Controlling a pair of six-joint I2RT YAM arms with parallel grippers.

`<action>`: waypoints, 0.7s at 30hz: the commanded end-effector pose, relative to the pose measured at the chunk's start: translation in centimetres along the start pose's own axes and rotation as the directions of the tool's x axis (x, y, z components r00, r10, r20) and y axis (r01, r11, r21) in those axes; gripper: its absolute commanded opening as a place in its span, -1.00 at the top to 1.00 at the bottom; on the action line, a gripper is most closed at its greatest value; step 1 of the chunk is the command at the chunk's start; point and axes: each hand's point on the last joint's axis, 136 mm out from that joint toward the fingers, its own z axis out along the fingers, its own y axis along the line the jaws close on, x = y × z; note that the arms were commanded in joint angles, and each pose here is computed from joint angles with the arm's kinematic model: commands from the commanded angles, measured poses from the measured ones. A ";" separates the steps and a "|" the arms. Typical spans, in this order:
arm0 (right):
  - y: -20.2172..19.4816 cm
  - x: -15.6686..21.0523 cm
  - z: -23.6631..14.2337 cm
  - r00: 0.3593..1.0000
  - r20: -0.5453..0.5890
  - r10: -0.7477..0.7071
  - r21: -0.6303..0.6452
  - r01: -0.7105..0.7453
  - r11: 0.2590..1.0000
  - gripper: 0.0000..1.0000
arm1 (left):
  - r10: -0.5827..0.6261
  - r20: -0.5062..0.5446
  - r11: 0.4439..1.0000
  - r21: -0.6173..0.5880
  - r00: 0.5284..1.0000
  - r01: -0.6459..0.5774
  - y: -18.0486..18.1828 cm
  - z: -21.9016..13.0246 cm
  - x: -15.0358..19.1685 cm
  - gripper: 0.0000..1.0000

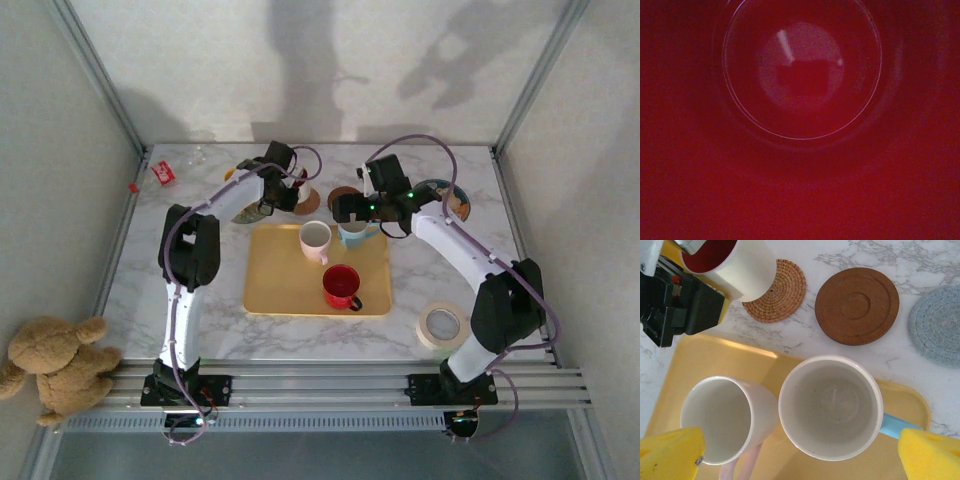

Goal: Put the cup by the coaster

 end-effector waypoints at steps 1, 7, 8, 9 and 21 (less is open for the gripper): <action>0.3 -1.2 -0.3 1.000 0.021 0.019 -0.019 -0.019 1.000 -0.99 | 0.020 0.064 0.999 0.024 0.998 -0.022 -0.4 -0.1 -2.1 1.00; 0.4 -1.4 -0.2 1.000 0.014 0.005 -0.018 -0.005 1.000 -0.98 | 0.029 0.056 0.999 0.029 0.998 -0.031 -0.4 0.7 -1.9 1.00; 0.4 -1.5 -0.2 1.000 0.016 0.003 -0.016 -0.003 1.000 -0.99 | 0.028 0.056 0.999 0.031 0.998 -0.030 -0.5 0.9 -1.9 1.00; 0.4 -1.5 -0.2 1.000 0.017 0.003 -0.016 -0.002 1.000 -0.99 | 0.029 0.056 0.999 0.032 0.998 -0.031 -0.5 1.0 -1.9 1.00; 0.3 -1.2 0.2 1.000 0.005 0.002 -0.017 -0.002 1.000 -0.99 | 0.035 0.053 0.999 0.034 0.998 -0.037 -0.4 1.8 -2.3 1.00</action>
